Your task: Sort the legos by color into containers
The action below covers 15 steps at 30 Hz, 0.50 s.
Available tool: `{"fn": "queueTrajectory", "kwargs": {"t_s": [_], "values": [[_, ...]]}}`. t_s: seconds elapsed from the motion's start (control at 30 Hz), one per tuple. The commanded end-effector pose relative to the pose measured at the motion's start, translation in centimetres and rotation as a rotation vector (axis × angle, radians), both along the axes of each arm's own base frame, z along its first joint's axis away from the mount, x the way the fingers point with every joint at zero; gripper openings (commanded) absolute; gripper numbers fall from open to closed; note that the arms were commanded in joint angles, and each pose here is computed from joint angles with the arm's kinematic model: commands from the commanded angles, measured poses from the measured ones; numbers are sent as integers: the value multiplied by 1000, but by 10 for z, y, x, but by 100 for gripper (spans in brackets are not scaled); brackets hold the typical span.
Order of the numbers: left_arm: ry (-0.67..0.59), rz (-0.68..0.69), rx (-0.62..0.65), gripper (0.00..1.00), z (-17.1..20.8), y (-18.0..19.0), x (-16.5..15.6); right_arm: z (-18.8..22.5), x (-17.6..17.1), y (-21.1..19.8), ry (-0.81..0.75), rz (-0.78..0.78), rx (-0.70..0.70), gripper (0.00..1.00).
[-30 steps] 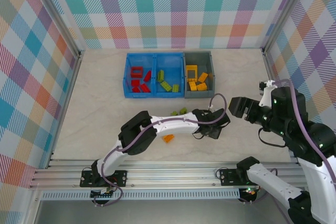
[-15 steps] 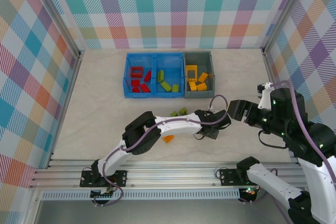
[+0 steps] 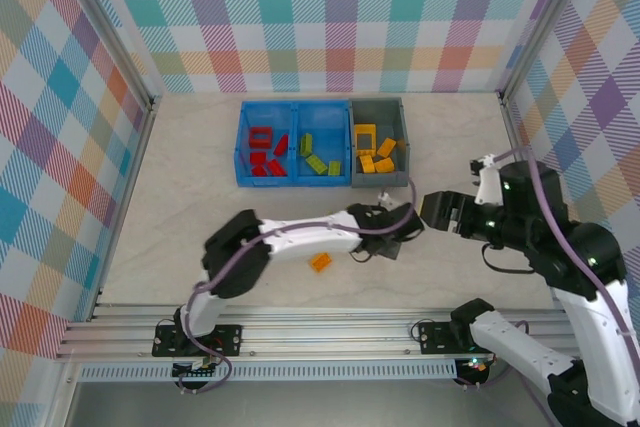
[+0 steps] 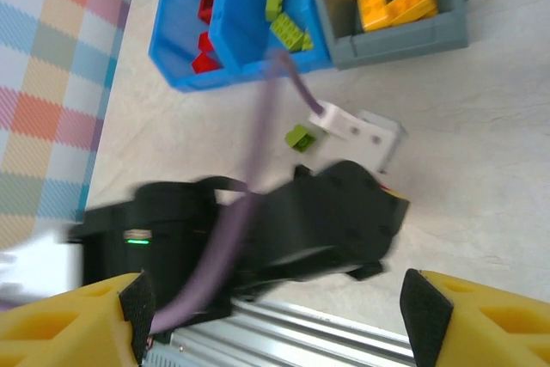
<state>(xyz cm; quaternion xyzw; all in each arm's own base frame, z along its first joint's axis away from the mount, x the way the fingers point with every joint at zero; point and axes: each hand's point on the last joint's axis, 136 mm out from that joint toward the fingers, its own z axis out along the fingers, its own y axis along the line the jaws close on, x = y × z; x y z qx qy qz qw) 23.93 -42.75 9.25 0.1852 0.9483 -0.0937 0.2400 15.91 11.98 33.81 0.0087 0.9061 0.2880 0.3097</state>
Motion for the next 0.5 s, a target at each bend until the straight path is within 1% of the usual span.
{"fn": "queueTrajectory", "kwargs": {"t_s": [0.0, 0.07, 0.17, 0.23, 0.37, 0.47], "values": [[-72, 140, -126, 27, 73, 55, 34, -13, 15, 31, 13, 134, 10, 76], [-57, 208, -161, 27, 84, 92, 47, -22, 25, 46, 0, 167, 11, 76], [-44, 322, -209, 27, 94, 154, 71, -38, 35, 81, -1, 235, -12, 76], [-18, 402, -250, 27, 97, 194, 90, -46, 37, 116, -17, 301, -38, 77], [11, 485, -286, 27, 95, 243, 129, -47, 34, 187, -93, 433, -29, 77], [32, 518, -305, 27, 86, 261, 166, -42, 31, 227, -161, 487, -45, 77]]}}
